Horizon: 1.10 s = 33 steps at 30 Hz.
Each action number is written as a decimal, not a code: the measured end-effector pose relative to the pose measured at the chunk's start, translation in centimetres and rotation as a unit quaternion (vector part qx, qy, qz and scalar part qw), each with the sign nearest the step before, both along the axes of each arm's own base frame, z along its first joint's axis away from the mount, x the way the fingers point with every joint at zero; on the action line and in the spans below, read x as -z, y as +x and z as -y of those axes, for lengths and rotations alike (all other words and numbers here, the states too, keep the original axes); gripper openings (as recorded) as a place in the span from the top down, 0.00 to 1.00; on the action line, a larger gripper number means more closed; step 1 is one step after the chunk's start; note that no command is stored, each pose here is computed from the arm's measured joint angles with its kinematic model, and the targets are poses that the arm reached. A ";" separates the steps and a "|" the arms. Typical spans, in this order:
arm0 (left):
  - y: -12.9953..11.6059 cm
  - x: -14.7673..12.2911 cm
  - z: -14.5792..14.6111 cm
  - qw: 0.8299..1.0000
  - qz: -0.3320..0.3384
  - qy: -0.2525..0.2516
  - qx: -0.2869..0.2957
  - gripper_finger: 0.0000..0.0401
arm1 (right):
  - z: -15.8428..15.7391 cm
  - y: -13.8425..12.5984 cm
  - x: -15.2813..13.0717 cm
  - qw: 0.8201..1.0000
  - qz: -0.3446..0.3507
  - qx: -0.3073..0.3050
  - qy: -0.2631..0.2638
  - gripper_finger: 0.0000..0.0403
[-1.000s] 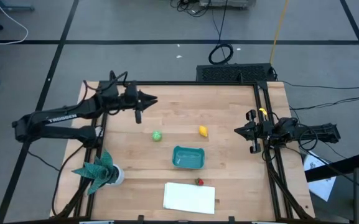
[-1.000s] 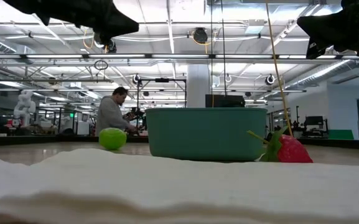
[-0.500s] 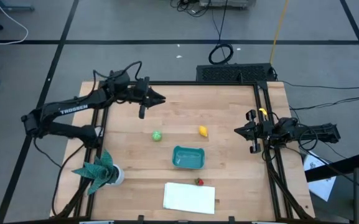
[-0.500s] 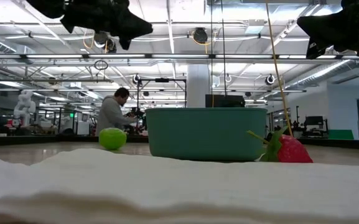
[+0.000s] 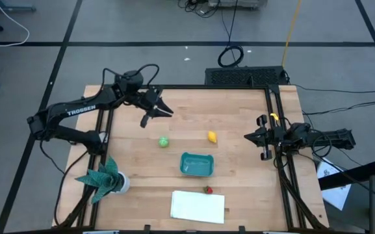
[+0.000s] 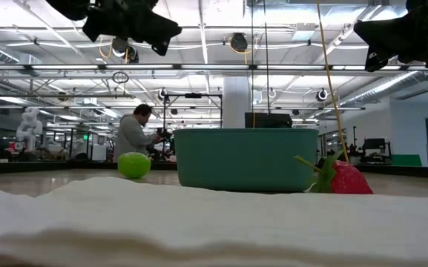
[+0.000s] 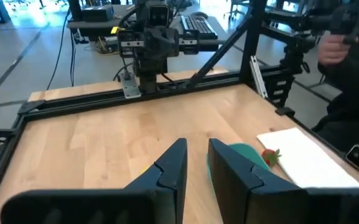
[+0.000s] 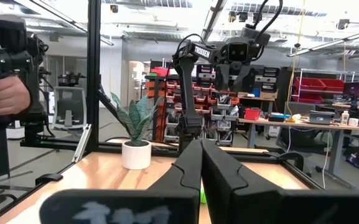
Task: Pick and placing Produce into tupperware
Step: Put the cabbage into the green bin
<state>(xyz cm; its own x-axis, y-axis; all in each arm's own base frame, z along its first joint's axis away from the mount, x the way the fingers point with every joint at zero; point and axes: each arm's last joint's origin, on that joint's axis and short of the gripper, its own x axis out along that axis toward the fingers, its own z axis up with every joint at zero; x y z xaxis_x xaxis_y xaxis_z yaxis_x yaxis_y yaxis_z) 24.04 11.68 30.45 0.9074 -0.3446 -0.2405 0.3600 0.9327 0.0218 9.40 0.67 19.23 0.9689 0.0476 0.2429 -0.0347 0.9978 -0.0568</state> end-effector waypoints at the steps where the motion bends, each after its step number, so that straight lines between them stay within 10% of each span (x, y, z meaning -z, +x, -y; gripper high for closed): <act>1: 0.0 0.1 0.0 1.000 -0.003 0.003 0.001 0.82 | 0.0 0.0 0.0 1.000 0.000 0.000 0.000 1.00; 33: 0.6 -4.2 1.4 0.952 -0.272 0.083 -0.117 0.82 | 0.0 0.0 0.0 1.000 0.000 0.001 -0.003 1.00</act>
